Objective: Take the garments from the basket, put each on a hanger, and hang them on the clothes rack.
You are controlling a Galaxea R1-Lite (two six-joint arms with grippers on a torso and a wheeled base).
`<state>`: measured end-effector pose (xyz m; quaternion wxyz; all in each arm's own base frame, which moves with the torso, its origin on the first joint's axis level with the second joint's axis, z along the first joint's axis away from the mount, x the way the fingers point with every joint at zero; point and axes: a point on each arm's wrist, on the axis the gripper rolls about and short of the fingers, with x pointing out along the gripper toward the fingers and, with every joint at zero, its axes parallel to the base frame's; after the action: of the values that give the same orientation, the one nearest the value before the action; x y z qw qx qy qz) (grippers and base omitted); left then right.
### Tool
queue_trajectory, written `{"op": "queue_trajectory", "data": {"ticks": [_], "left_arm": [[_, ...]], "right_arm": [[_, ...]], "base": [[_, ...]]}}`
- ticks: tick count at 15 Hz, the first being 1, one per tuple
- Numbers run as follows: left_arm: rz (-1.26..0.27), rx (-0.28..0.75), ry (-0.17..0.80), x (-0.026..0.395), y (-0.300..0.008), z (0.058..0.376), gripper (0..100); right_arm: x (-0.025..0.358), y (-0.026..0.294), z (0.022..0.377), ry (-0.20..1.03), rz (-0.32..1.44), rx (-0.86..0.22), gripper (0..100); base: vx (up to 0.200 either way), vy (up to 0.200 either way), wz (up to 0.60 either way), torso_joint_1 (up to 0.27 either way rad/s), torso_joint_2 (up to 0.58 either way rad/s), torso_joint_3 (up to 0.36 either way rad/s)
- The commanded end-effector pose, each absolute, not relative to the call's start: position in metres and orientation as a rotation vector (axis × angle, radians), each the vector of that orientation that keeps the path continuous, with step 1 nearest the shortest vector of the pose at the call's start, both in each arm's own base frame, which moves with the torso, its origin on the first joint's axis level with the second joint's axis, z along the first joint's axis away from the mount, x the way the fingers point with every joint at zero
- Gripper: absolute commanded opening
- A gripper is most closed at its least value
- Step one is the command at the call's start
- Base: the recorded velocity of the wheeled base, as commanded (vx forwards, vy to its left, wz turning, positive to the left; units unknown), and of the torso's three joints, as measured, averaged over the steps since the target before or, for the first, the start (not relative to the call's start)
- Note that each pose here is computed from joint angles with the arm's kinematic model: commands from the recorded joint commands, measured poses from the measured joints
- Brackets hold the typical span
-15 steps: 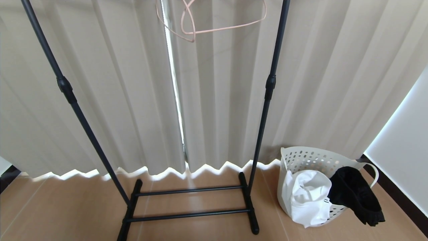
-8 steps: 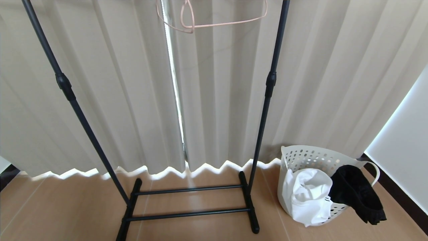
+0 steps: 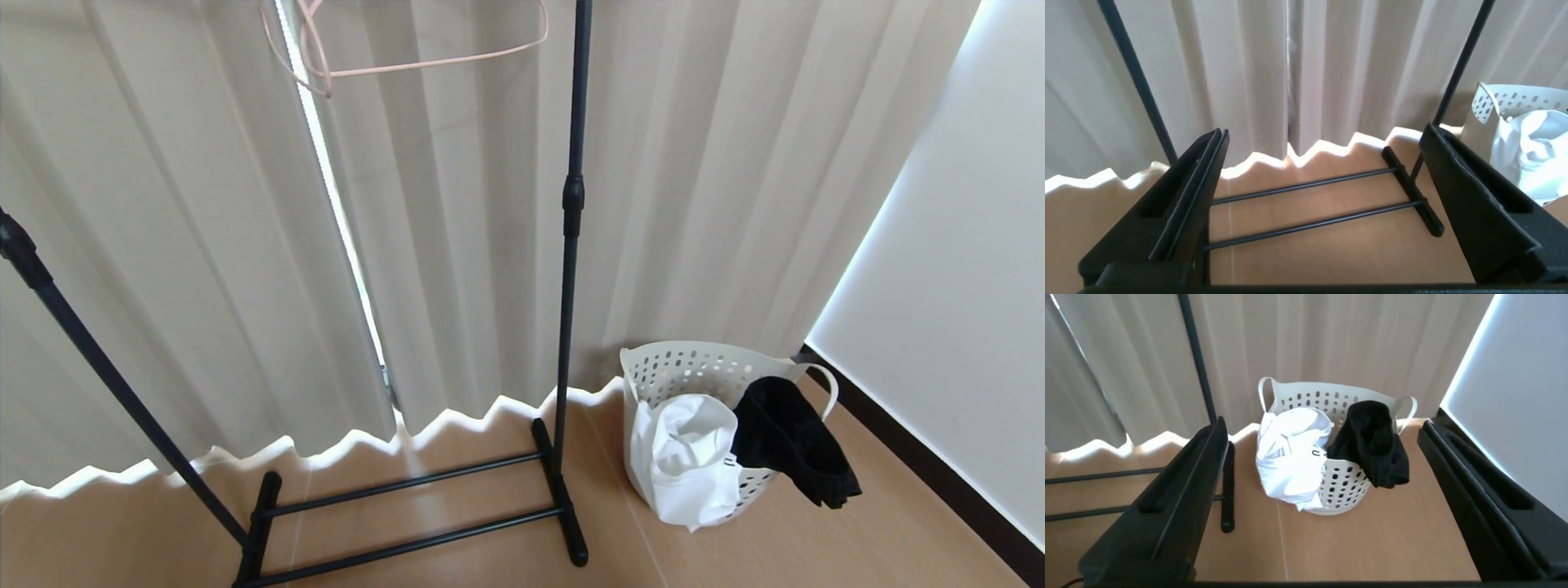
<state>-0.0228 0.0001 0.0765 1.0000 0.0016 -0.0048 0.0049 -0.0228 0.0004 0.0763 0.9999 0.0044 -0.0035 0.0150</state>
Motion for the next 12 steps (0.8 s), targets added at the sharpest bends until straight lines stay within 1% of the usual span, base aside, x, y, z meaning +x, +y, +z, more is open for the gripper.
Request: {"op": "queue_trajectory", "data": {"ticks": [1,2,3,5,8,11,12], "left_arm": [[0.009,0.003,-0.009,-0.0228,0.0001,0.0764,100],[0.008,0.003,-0.009,-0.0228,0.0001,0.0764,100],[0.008,0.005,-0.009,-0.0228,0.0001,0.0764,100],[0.008,0.003,-0.008,-0.0227,0.0001,0.0765,100],[0.008,0.003,-0.009,-0.0228,0.0001,0.0764,100],[0.009,0.003,-0.009,-0.0228,0.0001,0.0764,100],[0.011,0.003,-0.009,-0.0228,0.0002,0.0764,100]], "right_arm": [[-0.0228,0.0004,0.0764,-0.009,0.031,0.009,100],[-0.0228,0.0004,0.0764,-0.009,0.031,0.009,100],[-0.0228,0.0004,0.0764,-0.009,0.031,0.009,100],[-0.0228,0.0004,0.0766,-0.011,0.031,0.009,100],[-0.0228,0.0004,0.0764,-0.009,0.031,0.008,100],[-0.0228,0.0004,0.0764,-0.009,0.031,0.009,100],[-0.0228,0.0004,0.0764,-0.009,0.031,0.009,100]], "base": [[0.0,0.0,0.0,0.0,0.0,0.0],[0.0,0.0,0.0,0.0,0.0,0.0],[0.0,-0.2,0.0,0.002,0.0,-0.002],[0.2,-0.2,0.0,0.002,0.0,0.002],[0.2,0.0,0.0,-0.002,0.0,0.004],[0.0,0.0,-0.6,0.006,0.0,-0.001],[0.0,0.0,0.0,0.0,0.0,0.0]]}}
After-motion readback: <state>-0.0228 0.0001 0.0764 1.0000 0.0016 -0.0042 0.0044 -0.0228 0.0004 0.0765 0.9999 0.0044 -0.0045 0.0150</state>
